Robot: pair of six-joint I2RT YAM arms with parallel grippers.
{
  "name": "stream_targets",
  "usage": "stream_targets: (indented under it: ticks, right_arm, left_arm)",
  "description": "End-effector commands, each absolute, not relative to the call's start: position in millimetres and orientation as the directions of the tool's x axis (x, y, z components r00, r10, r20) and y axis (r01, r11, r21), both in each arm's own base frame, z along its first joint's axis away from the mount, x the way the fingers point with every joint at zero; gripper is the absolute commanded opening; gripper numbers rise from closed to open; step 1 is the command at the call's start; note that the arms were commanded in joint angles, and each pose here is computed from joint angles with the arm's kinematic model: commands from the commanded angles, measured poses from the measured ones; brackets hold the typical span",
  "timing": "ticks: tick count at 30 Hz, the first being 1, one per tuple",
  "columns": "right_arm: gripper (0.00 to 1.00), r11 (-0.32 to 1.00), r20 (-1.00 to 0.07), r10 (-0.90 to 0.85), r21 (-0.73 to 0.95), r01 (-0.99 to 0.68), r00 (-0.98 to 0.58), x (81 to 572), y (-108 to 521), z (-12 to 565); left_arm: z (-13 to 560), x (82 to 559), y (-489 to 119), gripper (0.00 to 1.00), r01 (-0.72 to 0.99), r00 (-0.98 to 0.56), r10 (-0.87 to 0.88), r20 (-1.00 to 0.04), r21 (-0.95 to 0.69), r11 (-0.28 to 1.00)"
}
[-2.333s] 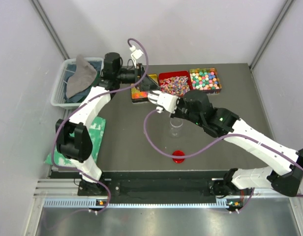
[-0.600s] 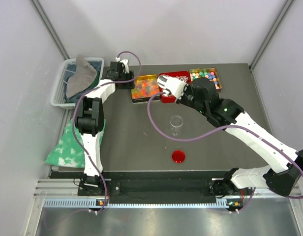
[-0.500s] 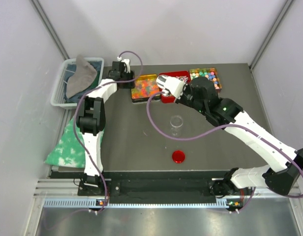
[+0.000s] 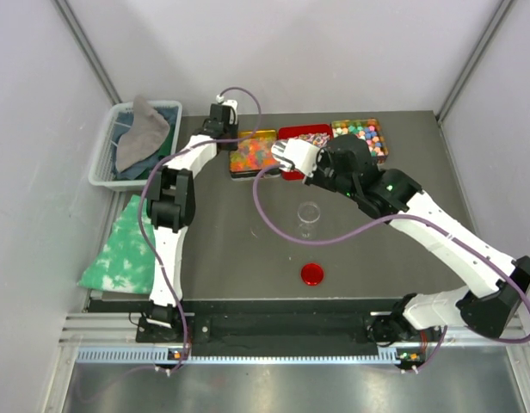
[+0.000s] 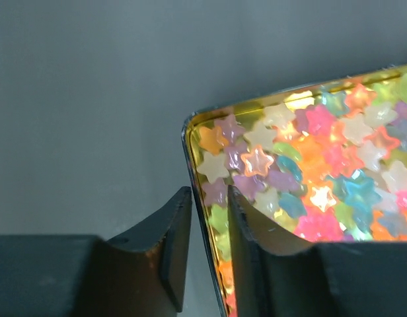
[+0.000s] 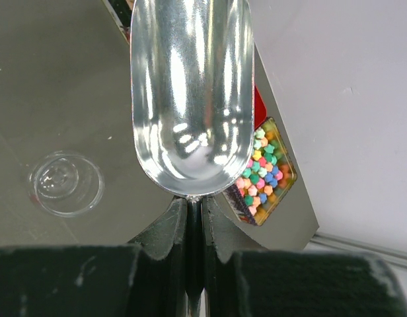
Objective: Pack the candies
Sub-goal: Scoop the fake candies from the storage box.
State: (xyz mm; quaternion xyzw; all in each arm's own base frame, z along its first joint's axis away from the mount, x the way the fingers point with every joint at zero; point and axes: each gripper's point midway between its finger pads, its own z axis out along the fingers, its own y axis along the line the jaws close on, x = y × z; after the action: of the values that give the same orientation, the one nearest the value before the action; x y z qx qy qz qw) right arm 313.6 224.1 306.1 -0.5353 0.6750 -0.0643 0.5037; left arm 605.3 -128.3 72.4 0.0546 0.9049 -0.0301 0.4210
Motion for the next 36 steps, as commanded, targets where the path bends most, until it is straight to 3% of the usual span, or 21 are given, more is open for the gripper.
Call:
stream_targets:
  ticks: [1, 5, 10, 19, 21, 23, 29, 33, 36]
  right_arm:
    - [0.00, 0.432, -0.654, -0.743, -0.630, -0.646, 0.142, 306, 235, 339]
    - [0.00, 0.421, -0.649, -0.747, -0.630, -0.652, 0.145, 303, 238, 337]
    - [0.00, 0.411, -0.647, -0.748, -0.628, -0.661, 0.149, 302, 243, 334]
    - [0.00, 0.390, -0.634, -0.758, -0.627, -0.674, 0.152, 300, 248, 327]
    - [0.00, 0.386, -0.632, -0.760, -0.627, -0.676, 0.152, 299, 248, 326]
    - [0.00, 0.384, -0.630, -0.762, -0.628, -0.677, 0.152, 298, 248, 325]
    - [0.00, 0.378, -0.626, -0.765, -0.627, -0.681, 0.152, 298, 250, 322]
    - [0.00, 0.375, -0.622, -0.768, -0.628, -0.682, 0.151, 299, 250, 320]
    - [0.00, 0.373, -0.621, -0.770, -0.628, -0.683, 0.151, 299, 251, 319]
  left_arm:
    - [70, 613, -127, 0.38, 0.109, -0.634, 0.103, -0.766, 0.042, 0.993]
    - [66, 615, -128, 0.38, 0.103, -0.637, 0.105, -0.764, 0.051, 0.993]
    - [67, 616, -128, 0.24, 0.096, -0.632, 0.103, -0.768, 0.055, 0.994]
    - [81, 616, -129, 0.28, 0.096, -0.613, 0.093, -0.784, 0.043, 0.994]
    - [81, 616, -129, 0.42, 0.099, -0.614, 0.091, -0.784, 0.038, 0.994]
    - [79, 615, -131, 0.48, 0.106, -0.620, 0.094, -0.779, 0.035, 0.994]
    - [86, 616, -129, 0.47, 0.090, -0.603, 0.074, -0.794, 0.024, 0.996]
    - [96, 619, -125, 0.38, 0.070, -0.586, 0.059, -0.808, 0.022, 0.997]
    - [101, 620, -120, 0.38, 0.061, -0.579, 0.053, -0.814, 0.021, 0.998]
